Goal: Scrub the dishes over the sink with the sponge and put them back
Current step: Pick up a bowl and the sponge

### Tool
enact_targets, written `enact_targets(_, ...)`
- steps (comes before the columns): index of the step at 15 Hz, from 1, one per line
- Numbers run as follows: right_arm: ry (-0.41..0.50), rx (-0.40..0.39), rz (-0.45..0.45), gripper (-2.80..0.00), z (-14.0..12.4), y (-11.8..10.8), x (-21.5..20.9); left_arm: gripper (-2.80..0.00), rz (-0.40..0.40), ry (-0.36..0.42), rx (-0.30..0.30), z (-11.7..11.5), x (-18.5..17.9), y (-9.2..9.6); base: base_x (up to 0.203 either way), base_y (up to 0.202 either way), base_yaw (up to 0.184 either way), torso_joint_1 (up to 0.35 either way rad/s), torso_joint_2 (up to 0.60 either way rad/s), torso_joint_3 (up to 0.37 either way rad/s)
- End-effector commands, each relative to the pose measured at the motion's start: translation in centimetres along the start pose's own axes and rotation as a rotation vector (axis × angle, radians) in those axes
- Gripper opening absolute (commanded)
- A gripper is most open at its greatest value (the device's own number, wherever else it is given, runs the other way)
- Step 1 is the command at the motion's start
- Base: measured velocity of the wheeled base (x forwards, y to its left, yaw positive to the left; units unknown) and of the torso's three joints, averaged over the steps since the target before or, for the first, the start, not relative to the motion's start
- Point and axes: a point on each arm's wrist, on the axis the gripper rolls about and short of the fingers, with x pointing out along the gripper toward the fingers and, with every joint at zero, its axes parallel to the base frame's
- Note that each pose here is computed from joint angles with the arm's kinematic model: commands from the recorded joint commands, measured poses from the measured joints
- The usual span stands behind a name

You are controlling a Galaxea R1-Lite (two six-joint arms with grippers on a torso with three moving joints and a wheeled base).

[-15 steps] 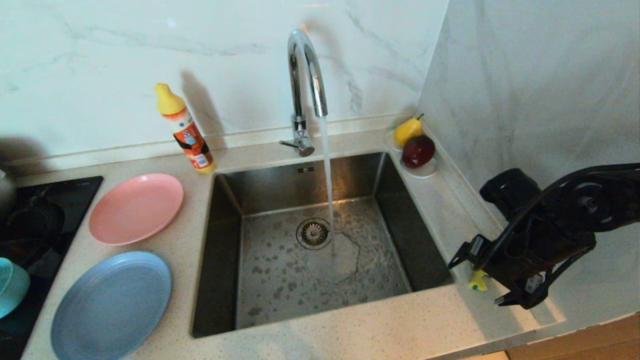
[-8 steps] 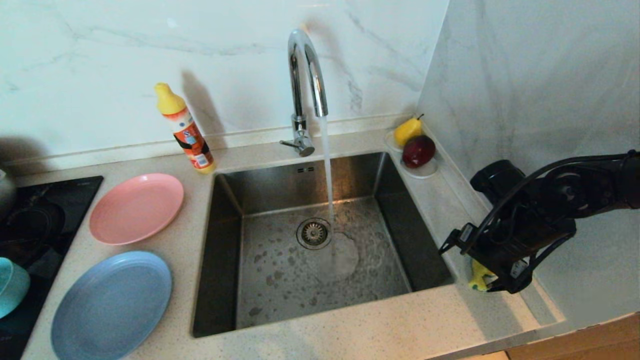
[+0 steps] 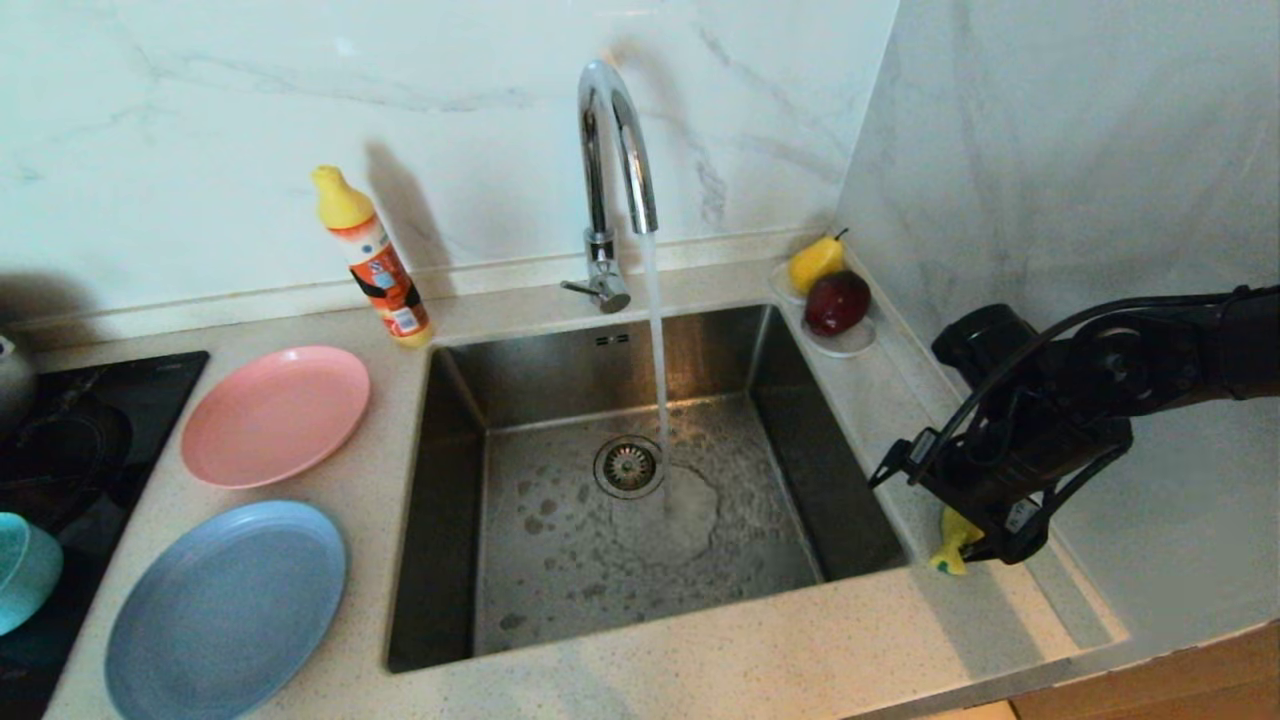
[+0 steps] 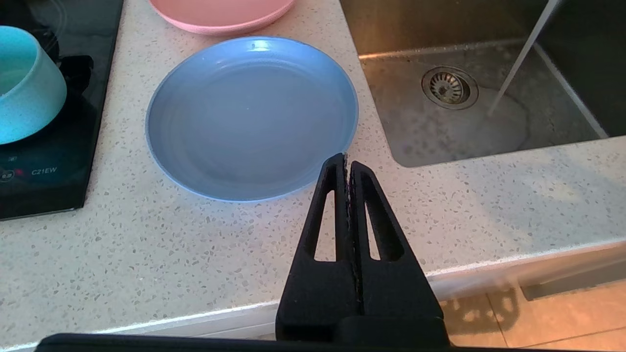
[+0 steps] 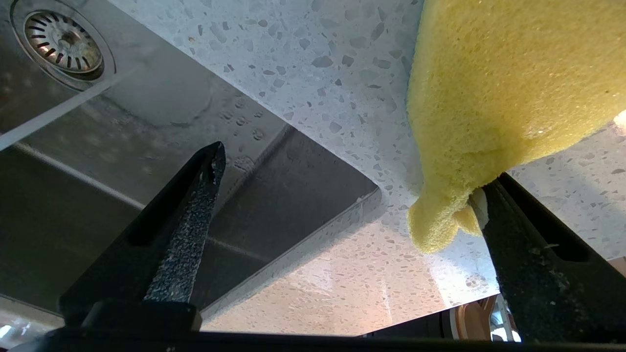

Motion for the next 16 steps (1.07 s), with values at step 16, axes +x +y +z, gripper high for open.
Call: enact_targets(16,-0.073,0.082,-0.092,0.00,-1.0,-0.1,-1.9,-2.80,0.000,0.001,0.000,0.0,0.0,0.0,0.000,0.000,0.000,0.000,0.00,0.000)
